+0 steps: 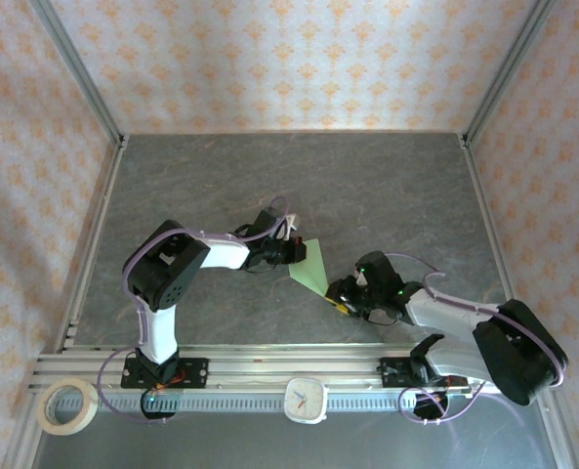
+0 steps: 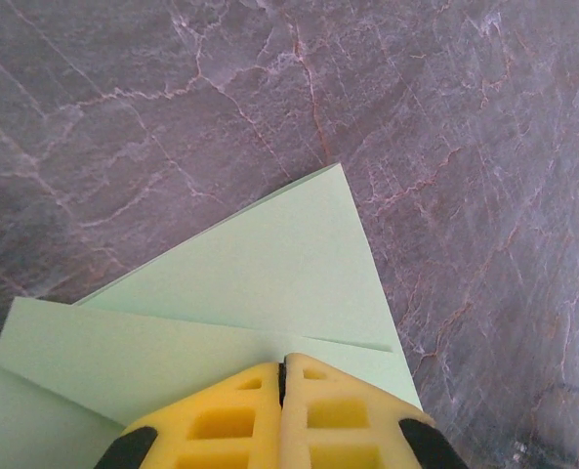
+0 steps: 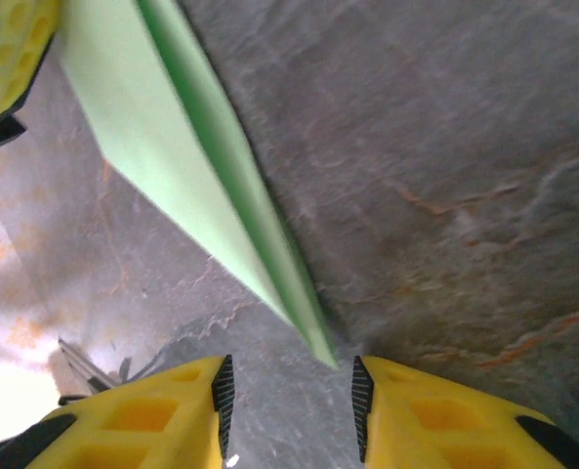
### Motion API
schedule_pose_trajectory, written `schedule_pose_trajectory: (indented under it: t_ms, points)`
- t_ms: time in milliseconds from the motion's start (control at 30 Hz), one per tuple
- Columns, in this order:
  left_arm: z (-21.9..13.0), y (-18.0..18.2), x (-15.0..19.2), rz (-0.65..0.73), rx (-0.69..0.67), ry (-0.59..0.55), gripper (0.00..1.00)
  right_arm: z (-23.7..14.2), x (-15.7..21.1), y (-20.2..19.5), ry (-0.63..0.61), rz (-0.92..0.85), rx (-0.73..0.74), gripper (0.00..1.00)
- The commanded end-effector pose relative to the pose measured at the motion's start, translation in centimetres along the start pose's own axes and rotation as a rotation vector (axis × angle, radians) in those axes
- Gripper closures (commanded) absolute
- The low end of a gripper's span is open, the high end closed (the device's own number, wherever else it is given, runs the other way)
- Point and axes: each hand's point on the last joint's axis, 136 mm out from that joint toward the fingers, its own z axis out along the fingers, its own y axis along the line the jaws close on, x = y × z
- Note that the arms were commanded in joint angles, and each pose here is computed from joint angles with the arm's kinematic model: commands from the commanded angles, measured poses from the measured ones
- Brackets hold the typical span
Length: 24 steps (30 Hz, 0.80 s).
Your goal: Fold a paper plane with a square sheet of paper (pick it up from the middle)
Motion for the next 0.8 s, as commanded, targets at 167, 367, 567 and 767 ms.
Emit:
schedule_pose_trajectory:
  t_ms: [167,367,567,767]
  points:
    - [0.8,2.5,3.3,-0.023,-0.062,0.096,0.97,0.3,-0.9,0.8,-0.044,0.044,-0.043,0.60]
    - [0.8,2.1,3.3,-0.025,-0.045,0.106,0.97,0.2,-1.0,1.9,-0.048,0.044,-0.093,0.60]
    - [0.8,2.0,3.3,-0.027,-0.042,0.104,0.97,0.2,-1.3,1.8,-0.069,0.036,-0.093,0.61]
    - [0.8,1.6,3.0,-0.027,-0.030,0.100,0.97,0.3,-2.1,2.8,-0.102,-0.011,-0.132,0.61]
